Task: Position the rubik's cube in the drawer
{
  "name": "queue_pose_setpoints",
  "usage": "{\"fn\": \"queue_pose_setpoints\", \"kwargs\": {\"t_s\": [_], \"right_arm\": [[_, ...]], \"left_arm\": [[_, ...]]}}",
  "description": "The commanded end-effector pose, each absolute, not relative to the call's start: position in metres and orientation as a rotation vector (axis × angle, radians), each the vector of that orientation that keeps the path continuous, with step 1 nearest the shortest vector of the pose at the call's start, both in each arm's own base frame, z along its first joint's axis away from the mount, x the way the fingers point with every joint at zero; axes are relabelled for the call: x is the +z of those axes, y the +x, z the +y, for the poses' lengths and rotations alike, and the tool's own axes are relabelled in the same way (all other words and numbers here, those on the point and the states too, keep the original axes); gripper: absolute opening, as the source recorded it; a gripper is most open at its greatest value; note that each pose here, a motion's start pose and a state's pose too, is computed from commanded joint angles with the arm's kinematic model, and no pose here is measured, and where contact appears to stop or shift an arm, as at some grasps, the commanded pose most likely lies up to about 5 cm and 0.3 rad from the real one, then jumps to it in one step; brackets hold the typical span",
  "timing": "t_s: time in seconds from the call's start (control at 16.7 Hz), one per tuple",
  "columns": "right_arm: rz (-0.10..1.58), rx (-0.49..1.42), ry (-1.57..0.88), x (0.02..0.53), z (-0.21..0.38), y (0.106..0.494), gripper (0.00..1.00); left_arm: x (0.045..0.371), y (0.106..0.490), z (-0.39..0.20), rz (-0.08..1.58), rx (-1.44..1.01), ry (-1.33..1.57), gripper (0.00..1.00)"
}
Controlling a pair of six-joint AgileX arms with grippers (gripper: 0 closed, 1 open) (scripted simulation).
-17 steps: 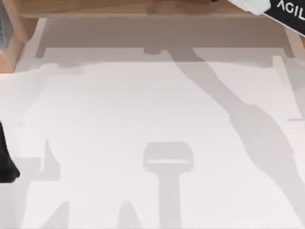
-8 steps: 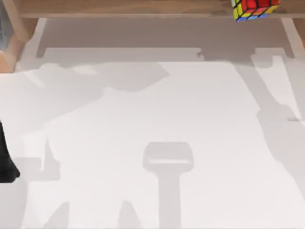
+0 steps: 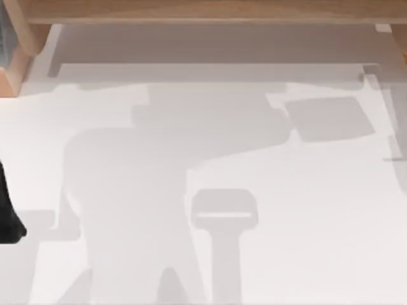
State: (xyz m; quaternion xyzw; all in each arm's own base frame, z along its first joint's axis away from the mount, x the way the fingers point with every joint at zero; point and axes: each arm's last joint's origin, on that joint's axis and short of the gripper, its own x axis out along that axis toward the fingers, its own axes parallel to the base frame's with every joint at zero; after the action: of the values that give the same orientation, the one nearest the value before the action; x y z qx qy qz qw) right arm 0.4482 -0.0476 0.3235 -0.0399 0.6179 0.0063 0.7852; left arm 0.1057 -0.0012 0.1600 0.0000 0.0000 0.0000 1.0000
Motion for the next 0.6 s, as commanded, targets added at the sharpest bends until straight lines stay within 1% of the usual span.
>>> {"fn": "queue_pose_setpoints", "kwargs": {"t_s": [0.18,0.3,0.48,0.6], "right_arm": [[1.405,-0.027,-0.054,0.293,-0.108,0.456,0.0],[1.464,-0.029,-0.032,0.258,-0.14,0.465,0.0],[1.538,-0.018,-0.002,0.21,-0.171,0.472,0.0],[1.569,-0.008,0.008,0.193,-0.179,0.473,0.0]], "left_arm": [[0.16,0.106,-0.001,0.0,0.0,0.0,1.0],[0.16,0.106,-0.001,0.0,0.0,0.0,1.0],[0.16,0.106,-0.001,0.0,0.0,0.0,1.0],[0.16,0.106,-0.001,0.0,0.0,0.0,1.0]]}}
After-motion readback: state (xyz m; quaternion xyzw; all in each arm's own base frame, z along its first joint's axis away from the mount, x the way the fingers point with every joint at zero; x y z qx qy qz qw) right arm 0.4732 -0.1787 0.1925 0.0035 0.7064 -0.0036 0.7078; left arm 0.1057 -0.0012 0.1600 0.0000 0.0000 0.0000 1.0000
